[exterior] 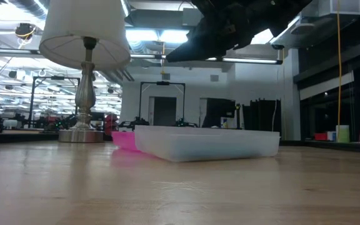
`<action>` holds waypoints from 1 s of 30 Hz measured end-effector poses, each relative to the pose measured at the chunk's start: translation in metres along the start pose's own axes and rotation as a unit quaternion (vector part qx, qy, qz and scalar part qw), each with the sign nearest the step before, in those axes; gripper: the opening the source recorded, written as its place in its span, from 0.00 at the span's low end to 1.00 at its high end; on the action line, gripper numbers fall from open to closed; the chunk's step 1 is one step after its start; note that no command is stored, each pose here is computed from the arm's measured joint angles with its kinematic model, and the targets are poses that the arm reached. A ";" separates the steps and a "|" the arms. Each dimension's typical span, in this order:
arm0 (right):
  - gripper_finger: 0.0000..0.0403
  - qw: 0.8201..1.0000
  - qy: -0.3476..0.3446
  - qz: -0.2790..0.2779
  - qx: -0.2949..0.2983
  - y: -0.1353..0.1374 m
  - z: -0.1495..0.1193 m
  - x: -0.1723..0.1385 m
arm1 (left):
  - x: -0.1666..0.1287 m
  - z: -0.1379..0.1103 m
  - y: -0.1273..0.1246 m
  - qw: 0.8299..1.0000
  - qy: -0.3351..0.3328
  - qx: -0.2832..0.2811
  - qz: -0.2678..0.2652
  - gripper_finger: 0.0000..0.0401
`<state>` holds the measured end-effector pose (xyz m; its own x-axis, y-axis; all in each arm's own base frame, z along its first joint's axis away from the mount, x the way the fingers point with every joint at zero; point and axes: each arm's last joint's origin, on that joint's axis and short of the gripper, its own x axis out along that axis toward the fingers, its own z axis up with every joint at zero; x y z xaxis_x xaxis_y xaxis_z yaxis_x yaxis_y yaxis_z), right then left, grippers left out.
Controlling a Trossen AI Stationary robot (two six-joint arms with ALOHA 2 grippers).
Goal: Pick & place school supplies into a supply box
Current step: Put the black pen into the supply box
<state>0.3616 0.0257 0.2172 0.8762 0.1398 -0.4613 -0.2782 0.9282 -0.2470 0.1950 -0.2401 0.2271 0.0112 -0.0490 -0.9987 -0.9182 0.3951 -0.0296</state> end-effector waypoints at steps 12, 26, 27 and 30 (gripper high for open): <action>0.07 1.000 -0.006 0.020 0.004 0.001 0.000 0.000 | 0.030 -0.009 0.003 0.999 -0.026 0.002 0.037 0.33; 0.02 1.000 -0.006 0.020 0.003 0.001 0.000 0.000 | 0.062 -0.015 -0.008 0.998 -0.036 0.005 0.057 0.32; 0.03 1.000 -0.006 0.020 0.004 0.001 0.000 0.000 | 0.062 -0.015 -0.007 0.998 -0.037 0.001 0.057 0.32; 0.06 1.000 -0.006 0.020 0.004 0.001 0.000 0.000 | 0.062 -0.015 -0.007 0.998 -0.038 0.001 0.058 0.32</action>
<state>0.3613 0.0269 0.2171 0.8690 0.1816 -0.4602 -0.3107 0.9242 -0.2222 0.1963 -0.2595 0.1660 -0.0646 0.0673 -0.9956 -0.9145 0.3952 0.0861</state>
